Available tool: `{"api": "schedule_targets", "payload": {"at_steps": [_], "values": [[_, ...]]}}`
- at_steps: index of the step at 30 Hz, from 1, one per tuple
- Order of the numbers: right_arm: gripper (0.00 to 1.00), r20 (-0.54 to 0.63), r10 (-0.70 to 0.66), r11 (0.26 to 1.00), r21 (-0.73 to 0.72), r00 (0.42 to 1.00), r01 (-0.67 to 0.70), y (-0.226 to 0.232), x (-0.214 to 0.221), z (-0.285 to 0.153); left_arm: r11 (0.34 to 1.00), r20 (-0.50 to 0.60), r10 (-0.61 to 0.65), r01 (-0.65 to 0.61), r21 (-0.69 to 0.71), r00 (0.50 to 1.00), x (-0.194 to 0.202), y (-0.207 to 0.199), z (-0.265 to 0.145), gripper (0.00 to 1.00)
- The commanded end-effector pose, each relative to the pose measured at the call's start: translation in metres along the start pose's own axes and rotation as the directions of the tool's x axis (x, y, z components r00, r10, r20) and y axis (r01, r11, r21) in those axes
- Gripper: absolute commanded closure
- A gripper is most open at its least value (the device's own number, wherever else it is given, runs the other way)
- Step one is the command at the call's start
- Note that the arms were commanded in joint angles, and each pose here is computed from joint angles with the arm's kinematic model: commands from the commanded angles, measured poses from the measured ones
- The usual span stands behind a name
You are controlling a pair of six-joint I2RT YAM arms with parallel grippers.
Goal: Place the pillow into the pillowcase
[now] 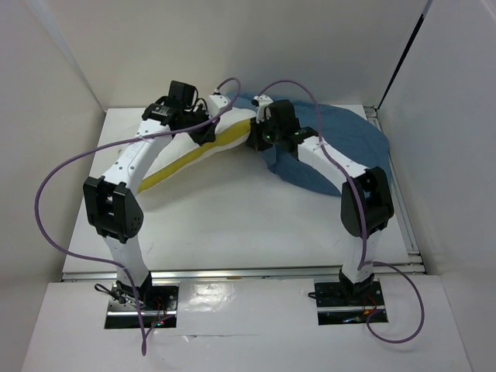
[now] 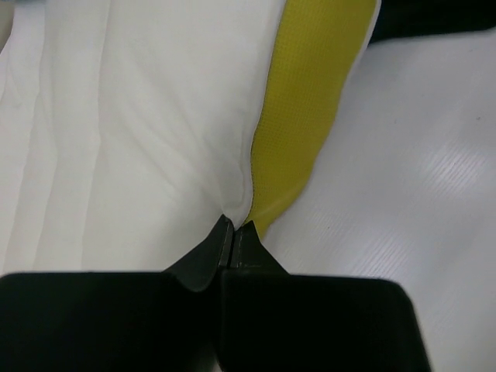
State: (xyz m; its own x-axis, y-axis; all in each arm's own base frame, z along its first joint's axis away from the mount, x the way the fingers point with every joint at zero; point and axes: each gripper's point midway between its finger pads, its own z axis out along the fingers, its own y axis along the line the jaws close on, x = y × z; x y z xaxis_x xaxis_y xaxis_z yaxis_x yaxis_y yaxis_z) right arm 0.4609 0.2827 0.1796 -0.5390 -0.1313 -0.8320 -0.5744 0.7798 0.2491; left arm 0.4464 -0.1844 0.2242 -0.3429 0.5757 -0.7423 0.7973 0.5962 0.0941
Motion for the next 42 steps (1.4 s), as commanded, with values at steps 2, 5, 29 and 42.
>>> {"api": "schedule_targets", "payload": {"at_steps": [2, 5, 29, 42], "values": [[1.00, 0.093, -0.090, 0.953, -0.282, 0.992, 0.113, 0.118, -0.043, -0.043, 1.000, 0.102, 0.001, 0.000, -0.011, 0.995, -0.039, -0.001, 0.009, 1.00], [1.00, 0.049, -0.099, 0.937, -0.330, 0.994, 0.109, 0.137, -0.031, -0.049, 1.000, 0.109, -0.011, 0.012, -0.015, 0.994, -0.045, -0.001, 0.014, 1.00], [0.52, 0.170, -0.004, 0.997, -0.070, 0.985, 0.016, 0.034, -0.102, -0.102, 0.999, 0.031, -0.049, 0.049, 0.014, 0.998, 0.011, -0.033, 0.024, 1.00], [0.52, -0.017, 0.104, 0.994, -0.010, 0.994, -0.105, -0.008, -0.042, -0.023, 0.999, 0.042, -0.037, 0.036, 0.018, 0.998, 0.009, -0.036, 0.019, 1.00]]}}
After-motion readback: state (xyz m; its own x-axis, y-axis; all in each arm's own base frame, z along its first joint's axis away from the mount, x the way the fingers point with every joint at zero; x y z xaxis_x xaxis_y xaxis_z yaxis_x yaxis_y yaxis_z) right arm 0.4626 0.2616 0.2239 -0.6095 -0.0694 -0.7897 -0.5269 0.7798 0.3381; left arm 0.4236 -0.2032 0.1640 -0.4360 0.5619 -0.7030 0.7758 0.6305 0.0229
